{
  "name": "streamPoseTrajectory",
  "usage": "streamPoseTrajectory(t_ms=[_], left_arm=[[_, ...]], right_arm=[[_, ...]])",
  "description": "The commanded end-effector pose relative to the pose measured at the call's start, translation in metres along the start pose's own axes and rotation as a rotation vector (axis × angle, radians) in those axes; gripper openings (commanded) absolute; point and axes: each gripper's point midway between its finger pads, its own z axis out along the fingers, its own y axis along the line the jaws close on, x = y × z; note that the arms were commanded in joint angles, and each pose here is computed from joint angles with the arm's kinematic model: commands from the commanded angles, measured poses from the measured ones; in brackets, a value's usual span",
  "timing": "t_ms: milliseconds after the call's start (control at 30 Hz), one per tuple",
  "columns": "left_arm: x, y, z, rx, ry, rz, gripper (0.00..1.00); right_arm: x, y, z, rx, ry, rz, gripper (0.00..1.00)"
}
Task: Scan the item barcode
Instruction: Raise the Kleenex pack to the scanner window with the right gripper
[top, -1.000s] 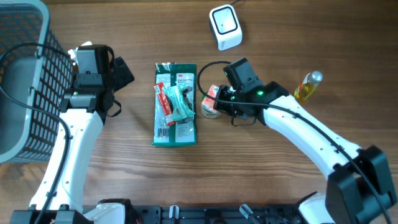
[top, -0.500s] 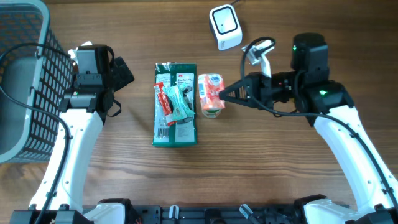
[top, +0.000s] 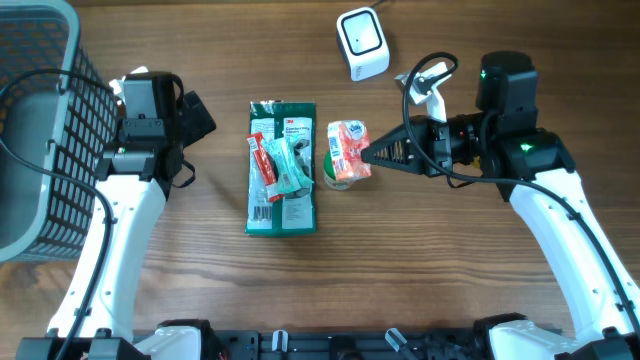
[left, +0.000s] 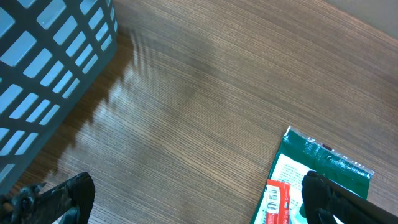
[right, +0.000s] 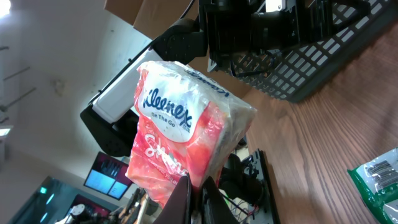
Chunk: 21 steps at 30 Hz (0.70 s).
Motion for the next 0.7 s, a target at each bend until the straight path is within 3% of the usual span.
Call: streamPoseTrajectory(t_ms=[0,367,533,600,667], left_arm=[[-0.004,0.002,0.000,-0.011,-0.012,-0.003,1.00],[-0.004,0.002,0.000,-0.011,-0.012,-0.003,1.00],[-0.004,0.002,0.000,-0.011,-0.012,-0.003,1.00],[-0.004,0.002,0.000,-0.011,-0.012,-0.003,1.00],[-0.004,0.002,0.000,-0.011,-0.012,-0.003,1.00]], right_arm=[[0.003,0.015,-0.001,-0.059,0.020,-0.037,0.04],[0.003,0.017,-0.001,-0.058,0.024,0.088,0.04],[0.003,0.016,-0.001,-0.053,0.020,0.011,0.04],[-0.005,-0.008,-0.001,0.086,-0.027,-0.121,0.04],[-0.024,-0.069,-0.020,0.450,-0.159,0.014,0.04]])
